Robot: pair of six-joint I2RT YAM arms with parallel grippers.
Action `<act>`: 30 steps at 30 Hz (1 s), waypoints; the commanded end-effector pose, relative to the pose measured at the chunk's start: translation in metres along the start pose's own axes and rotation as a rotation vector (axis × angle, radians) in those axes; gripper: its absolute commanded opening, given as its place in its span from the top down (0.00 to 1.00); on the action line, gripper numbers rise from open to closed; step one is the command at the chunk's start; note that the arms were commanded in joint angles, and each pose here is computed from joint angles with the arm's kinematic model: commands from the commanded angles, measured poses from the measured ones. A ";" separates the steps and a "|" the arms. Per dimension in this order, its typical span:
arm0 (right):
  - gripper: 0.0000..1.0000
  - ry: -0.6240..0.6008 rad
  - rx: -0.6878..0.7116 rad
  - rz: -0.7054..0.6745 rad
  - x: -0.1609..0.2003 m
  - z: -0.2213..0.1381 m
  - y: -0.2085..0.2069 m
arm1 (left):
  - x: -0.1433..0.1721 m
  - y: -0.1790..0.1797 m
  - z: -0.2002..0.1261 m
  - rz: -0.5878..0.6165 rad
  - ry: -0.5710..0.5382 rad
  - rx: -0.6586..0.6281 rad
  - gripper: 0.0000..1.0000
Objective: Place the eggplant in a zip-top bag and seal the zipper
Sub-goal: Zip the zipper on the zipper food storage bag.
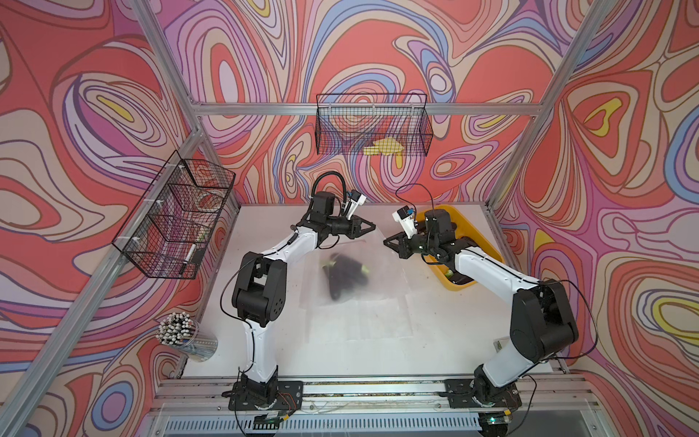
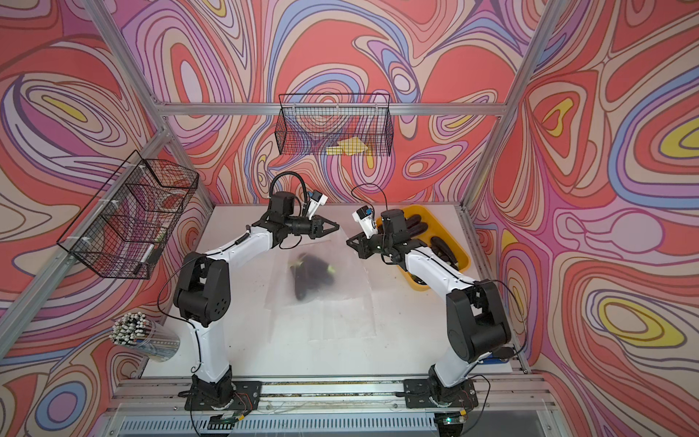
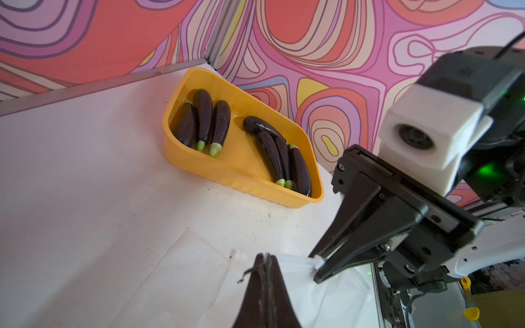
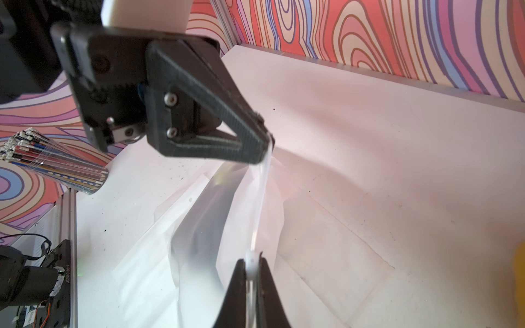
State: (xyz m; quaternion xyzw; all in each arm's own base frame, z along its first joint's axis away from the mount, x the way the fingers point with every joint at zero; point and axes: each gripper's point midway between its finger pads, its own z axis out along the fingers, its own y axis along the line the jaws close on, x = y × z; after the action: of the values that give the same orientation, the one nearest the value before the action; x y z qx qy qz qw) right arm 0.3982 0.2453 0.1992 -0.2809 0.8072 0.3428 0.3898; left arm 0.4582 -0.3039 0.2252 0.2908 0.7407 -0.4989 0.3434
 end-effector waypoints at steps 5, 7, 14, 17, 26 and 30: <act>0.95 0.160 -0.032 0.143 0.054 -0.014 0.018 | -0.064 0.065 -0.043 0.072 -0.164 -0.270 1.00; 0.95 0.170 -0.029 0.154 0.059 -0.017 0.019 | -0.066 0.074 -0.047 0.065 -0.173 -0.289 1.00; 0.95 0.201 -0.005 0.176 0.076 -0.024 0.020 | -0.064 0.089 -0.056 0.055 -0.178 -0.325 1.00; 0.95 0.215 0.001 0.189 0.083 -0.027 0.021 | -0.063 0.095 -0.062 0.045 -0.190 -0.354 1.00; 0.95 0.223 0.020 0.195 0.088 -0.032 0.021 | -0.063 0.095 -0.063 0.026 -0.209 -0.328 1.00; 0.95 0.224 0.025 0.195 0.089 -0.033 0.021 | -0.062 0.096 -0.065 0.029 -0.208 -0.339 1.00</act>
State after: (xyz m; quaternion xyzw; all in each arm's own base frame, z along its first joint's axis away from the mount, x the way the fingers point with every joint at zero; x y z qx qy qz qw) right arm 0.3480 0.2237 0.1724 -0.2467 0.8469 0.3366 0.3295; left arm 0.5212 -0.2532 0.2267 0.2204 0.7737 -0.4391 0.4000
